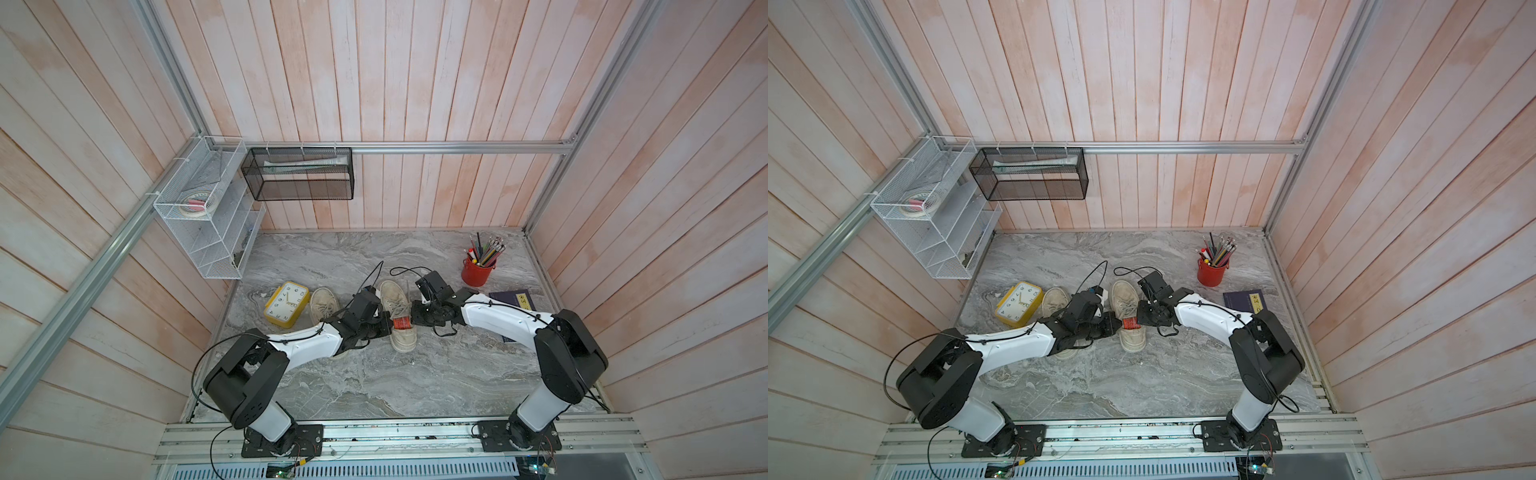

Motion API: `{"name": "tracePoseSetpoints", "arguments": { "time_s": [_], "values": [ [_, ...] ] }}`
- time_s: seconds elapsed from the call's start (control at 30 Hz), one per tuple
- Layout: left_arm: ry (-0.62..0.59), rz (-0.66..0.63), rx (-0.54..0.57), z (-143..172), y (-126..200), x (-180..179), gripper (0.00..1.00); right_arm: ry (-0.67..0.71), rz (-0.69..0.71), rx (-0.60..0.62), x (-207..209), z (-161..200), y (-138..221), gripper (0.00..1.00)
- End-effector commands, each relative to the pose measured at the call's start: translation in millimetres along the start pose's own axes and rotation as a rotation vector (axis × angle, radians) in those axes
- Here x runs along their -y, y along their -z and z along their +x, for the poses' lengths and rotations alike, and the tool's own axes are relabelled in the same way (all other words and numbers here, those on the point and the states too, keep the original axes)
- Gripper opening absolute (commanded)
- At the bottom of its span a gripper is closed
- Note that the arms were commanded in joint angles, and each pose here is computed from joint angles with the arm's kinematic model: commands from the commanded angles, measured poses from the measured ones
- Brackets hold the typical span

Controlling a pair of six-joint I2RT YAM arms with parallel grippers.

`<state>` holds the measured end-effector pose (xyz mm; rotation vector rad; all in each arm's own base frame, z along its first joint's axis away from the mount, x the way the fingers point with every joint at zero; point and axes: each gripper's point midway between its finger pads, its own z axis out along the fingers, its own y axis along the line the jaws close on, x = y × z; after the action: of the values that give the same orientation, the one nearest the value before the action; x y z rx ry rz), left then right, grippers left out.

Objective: Remove the insole from the shoe

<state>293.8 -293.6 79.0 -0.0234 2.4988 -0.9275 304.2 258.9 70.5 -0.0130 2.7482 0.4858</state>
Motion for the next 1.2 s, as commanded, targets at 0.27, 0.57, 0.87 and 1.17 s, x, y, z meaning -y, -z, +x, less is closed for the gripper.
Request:
{"name": "tracePoseSetpoints", "arguments": {
  "time_s": [0.27,0.57,0.87,1.17],
  "values": [
    [0.022,0.092,0.074,-7.8,-0.6,17.8,0.0,0.14,-0.009,0.002,-42.4,3.6,54.5,0.33],
    [0.024,0.087,0.075,-7.5,-1.3,16.5,0.0,0.173,0.005,-0.109,-46.6,27.5,19.0,0.22],
    [0.056,0.086,0.091,-10.1,-2.2,15.3,0.0,0.169,0.102,-0.182,-25.5,42.5,-2.6,0.46],
    [0.076,0.092,0.096,-11.4,-2.7,16.6,0.0,0.177,0.2,-0.234,-9.7,48.9,-33.1,0.58]
  ]
}}
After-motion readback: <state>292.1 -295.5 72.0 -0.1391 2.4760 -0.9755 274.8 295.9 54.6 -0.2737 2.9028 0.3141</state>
